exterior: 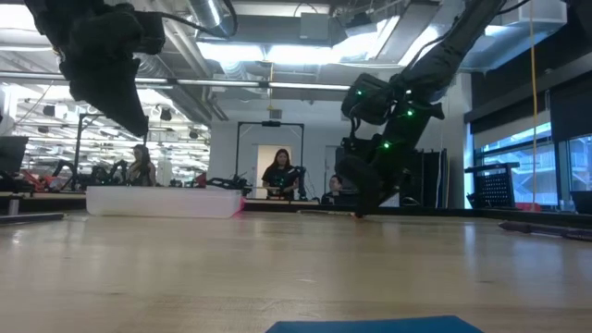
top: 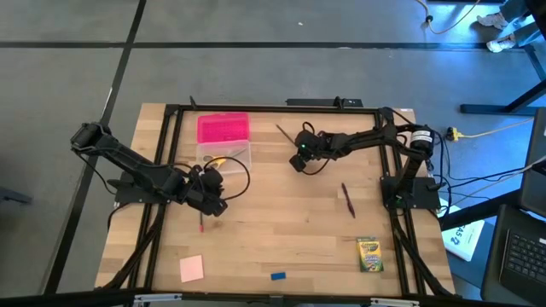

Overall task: Pack school essentials
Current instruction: Put the top black pencil into the pink supply box

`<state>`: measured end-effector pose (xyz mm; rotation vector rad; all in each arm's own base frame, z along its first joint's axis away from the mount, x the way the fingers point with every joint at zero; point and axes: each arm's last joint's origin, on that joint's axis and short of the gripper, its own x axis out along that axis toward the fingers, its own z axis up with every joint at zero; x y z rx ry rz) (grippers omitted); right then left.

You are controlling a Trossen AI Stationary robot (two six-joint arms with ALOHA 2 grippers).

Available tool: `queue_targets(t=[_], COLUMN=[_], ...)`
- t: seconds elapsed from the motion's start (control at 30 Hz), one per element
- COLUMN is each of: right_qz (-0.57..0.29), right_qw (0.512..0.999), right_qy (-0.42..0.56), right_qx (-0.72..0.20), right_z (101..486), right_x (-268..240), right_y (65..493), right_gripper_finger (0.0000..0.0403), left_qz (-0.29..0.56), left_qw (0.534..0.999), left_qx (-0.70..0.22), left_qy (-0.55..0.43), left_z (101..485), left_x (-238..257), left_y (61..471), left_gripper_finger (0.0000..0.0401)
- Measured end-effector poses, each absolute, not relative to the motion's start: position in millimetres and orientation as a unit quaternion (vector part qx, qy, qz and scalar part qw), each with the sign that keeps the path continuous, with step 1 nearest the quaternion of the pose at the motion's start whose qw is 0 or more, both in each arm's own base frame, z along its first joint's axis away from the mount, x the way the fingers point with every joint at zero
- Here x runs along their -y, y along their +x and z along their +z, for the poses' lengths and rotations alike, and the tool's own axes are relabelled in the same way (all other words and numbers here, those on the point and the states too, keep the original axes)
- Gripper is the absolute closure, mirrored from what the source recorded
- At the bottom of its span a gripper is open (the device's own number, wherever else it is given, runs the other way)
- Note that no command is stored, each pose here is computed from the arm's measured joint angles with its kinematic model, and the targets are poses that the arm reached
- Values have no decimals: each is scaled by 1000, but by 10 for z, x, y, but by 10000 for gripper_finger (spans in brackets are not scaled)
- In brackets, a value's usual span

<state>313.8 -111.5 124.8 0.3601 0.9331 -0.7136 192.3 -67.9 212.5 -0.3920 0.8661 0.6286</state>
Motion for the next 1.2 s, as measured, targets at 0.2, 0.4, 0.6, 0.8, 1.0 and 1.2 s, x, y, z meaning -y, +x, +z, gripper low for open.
queue_targets(t=[0.2,0.4,0.6,0.8,1.0,1.2], right_qz=[-319,-296,-242,-185,-144,-130], right_qw=[832,852,884,911,937,941], right_qy=[146,119,80,34,21,7], right_qx=[-430,-415,-391,-366,-318,-311], right_z=[1415,1606,1860,2073,2147,1961], right_x=[1126,1072,928,805,783,800], right_y=[3271,3431,3643,3796,3895,4010], right_gripper_finger=[362,362,362,362,362,362], left_qz=[340,384,413,412,409,382], left_qw=[816,786,766,766,767,780], left_qx=[-418,-426,-431,-435,-430,-418], left_qy=[-211,-232,-240,-234,-244,-268], left_z=[2099,2078,2068,2066,2067,2187], left_x=[647,614,591,636,726,845], left_y=[1851,1769,1710,1668,1612,1565], left_gripper_finger=[347,347,347,347,347,347])
